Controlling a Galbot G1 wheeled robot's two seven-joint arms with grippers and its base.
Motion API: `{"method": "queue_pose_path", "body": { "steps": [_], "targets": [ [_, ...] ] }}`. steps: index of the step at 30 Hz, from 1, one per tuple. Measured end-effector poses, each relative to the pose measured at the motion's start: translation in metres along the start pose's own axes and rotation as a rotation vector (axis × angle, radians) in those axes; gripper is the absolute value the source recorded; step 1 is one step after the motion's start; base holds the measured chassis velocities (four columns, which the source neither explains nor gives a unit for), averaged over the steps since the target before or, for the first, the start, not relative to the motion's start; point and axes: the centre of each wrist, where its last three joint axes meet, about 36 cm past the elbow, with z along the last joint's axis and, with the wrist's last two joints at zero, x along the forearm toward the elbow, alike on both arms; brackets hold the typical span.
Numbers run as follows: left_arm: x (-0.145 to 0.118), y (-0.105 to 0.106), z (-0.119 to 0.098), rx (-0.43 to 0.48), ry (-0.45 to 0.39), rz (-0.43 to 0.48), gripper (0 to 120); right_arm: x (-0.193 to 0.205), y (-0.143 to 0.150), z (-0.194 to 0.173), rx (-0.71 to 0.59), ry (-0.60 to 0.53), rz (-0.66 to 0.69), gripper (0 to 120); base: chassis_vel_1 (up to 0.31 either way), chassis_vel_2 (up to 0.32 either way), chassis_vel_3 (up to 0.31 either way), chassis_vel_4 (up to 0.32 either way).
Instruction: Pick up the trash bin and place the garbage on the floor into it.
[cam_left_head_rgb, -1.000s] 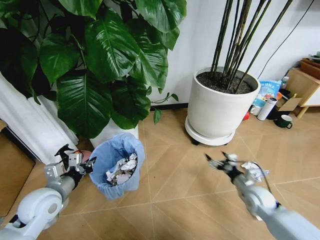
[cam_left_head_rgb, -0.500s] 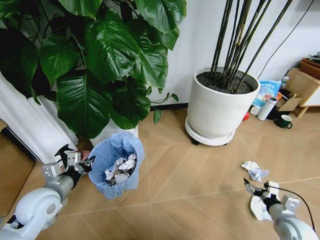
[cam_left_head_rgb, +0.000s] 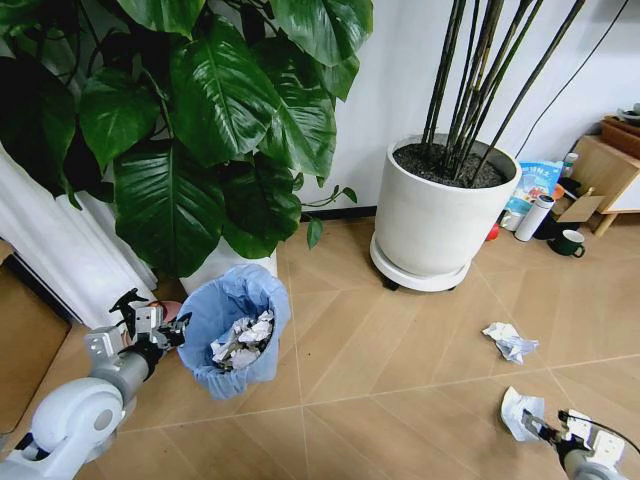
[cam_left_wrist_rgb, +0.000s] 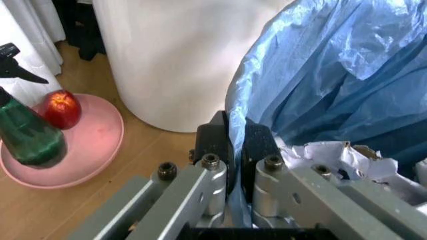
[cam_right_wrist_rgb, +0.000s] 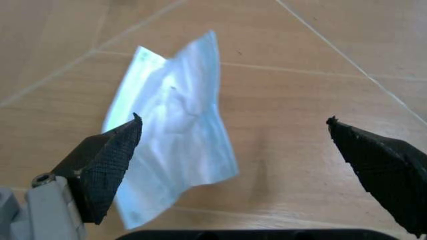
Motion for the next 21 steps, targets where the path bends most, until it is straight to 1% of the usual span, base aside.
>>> {"method": "queue_pose_path", "body": {
  "steps": [3,10,11,13,14,15,16,19,20,21],
  "targets": [
    [0.0,0.0,0.0,-0.001,0.001,-0.001,0,-0.014,-0.01,0.009,-0.028,0.006,0.025,100,0.0,0.0,0.0,0.0],
    [0.001,0.001,-0.003,-0.011,0.002,-0.004,0,-0.031,-0.01,0.014,-0.025,0.002,0.005,100,0.0,0.0,0.0,0.0],
    [0.001,0.001,-0.004,-0.012,0.002,-0.005,0,-0.036,-0.009,0.016,-0.025,0.007,0.002,96,0.0,0.0,0.0,0.0],
    [0.001,0.001,-0.004,-0.012,0.002,-0.006,0,-0.037,-0.008,0.016,-0.025,0.008,0.0,96,0.0,0.0,0.0,0.0],
    [0.001,0.001,-0.004,-0.012,0.002,-0.006,0,-0.039,-0.008,0.018,-0.025,0.01,-0.003,88,0.0,0.0,0.0,0.0],
    [0.002,0.001,-0.004,-0.012,0.002,-0.007,0,-0.042,-0.007,0.019,-0.025,0.013,-0.011,84,0.0,0.0,0.0,0.0],
    [0.002,0.001,-0.004,-0.012,0.002,-0.007,0,-0.042,-0.007,0.019,-0.025,0.013,-0.011,84,0.0,0.0,0.0,0.0],
    [0.002,0.001,-0.005,-0.01,0.002,-0.009,0,-0.05,-0.003,0.023,-0.024,0.023,-0.028,69,0.0,0.0,0.0,0.0],
    [0.002,0.001,-0.005,-0.01,0.002,-0.009,0,-0.05,-0.003,0.023,-0.024,0.023,-0.028,69,0.0,0.0,0.0,0.0],
    [0.001,0.001,-0.005,-0.008,0.003,-0.01,0,-0.054,-0.001,0.027,-0.02,0.024,-0.037,62,0.0,0.0,0.0,0.0]
  ]
}}
